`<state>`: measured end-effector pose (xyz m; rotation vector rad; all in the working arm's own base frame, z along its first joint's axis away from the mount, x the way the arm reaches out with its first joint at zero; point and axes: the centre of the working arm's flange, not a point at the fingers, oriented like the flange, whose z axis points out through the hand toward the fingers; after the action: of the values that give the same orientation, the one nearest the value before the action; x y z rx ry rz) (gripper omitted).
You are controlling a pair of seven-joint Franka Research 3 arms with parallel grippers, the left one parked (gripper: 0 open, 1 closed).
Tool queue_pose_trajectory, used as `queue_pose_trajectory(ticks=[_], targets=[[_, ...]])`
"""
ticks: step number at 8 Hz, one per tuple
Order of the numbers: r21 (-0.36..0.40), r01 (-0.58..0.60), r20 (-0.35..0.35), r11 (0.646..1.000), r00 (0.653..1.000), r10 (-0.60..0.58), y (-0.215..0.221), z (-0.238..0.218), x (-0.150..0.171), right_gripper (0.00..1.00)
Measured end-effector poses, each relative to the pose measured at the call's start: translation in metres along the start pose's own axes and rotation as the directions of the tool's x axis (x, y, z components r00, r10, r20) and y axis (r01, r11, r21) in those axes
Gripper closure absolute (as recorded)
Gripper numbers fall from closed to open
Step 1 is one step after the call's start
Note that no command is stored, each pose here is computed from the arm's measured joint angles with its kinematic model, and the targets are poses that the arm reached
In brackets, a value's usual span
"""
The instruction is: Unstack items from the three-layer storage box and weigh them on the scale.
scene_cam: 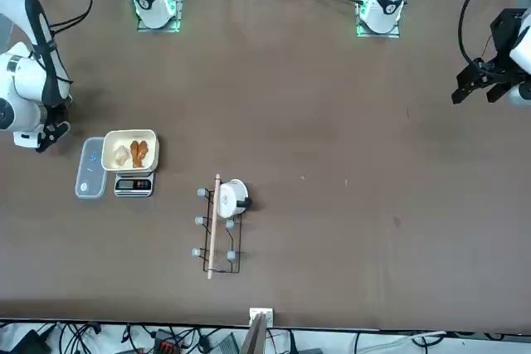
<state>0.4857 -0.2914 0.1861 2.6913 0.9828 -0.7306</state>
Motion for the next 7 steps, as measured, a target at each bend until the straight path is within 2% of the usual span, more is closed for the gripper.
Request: queue_pose_trajectory(ticks=[7], targets=[[-0.006,-0.010,0.017,1.000,1.000,0.010,-0.004,-0.007,0.010,0.89]])
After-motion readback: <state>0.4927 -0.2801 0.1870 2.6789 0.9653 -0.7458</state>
